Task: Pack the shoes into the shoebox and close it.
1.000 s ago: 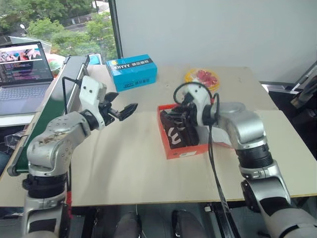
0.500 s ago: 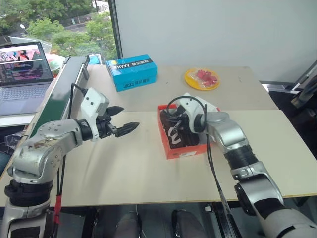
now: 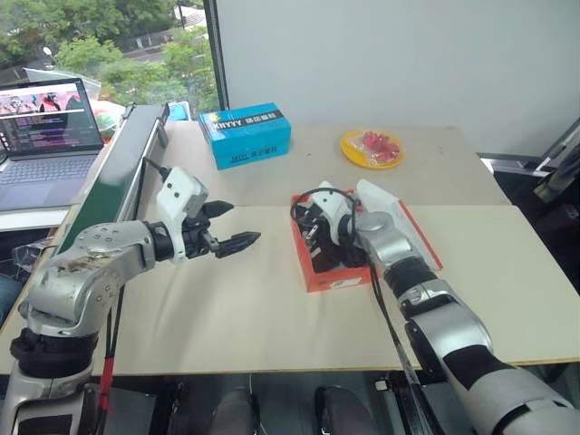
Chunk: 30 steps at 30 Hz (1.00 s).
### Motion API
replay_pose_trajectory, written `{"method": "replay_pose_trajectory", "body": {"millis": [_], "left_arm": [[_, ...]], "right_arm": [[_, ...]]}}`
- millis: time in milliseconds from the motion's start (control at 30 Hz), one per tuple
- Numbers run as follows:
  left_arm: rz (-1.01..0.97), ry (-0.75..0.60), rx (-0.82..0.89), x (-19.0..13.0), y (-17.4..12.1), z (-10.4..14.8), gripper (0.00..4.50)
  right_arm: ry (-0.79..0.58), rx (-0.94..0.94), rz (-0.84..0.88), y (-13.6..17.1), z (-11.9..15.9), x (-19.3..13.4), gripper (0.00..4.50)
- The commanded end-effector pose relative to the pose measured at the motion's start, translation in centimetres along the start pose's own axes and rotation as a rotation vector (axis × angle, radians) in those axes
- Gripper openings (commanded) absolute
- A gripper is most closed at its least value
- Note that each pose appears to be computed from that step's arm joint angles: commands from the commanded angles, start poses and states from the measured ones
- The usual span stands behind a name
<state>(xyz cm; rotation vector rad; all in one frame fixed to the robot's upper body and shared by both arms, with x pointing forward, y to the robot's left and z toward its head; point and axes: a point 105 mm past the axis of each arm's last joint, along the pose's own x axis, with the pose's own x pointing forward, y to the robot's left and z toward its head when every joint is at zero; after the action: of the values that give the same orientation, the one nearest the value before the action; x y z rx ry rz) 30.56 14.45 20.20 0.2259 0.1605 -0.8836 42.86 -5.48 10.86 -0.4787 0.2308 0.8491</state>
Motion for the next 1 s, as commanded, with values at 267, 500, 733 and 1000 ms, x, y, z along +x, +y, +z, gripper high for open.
{"method": "replay_pose_trajectory", "body": {"millis": [267, 500, 733, 1000], "left_arm": [[-0.039, -0.001, 0.044, -0.1, -0.8, 0.5, 4.50], [-0.111, 0.014, 0.055, 0.7, -1.1, 0.6, 4.50], [-0.197, 0.016, 0.093, 2.2, -1.0, 1.3, 4.50], [-0.333, 0.010, 0.126, 4.8, -1.5, 2.1, 4.50]], "right_arm": [[0.082, 0.025, -0.061, -1.9, -1.7, -2.6, 0.09], [-0.214, 0.295, 0.121, -0.7, 8.8, -9.8, 0.09], [-0.079, 0.312, 0.028, 0.1, 6.2, -14.7, 0.09], [0.244, 0.468, -0.066, 4.5, -4.4, -21.1, 0.09]]}}
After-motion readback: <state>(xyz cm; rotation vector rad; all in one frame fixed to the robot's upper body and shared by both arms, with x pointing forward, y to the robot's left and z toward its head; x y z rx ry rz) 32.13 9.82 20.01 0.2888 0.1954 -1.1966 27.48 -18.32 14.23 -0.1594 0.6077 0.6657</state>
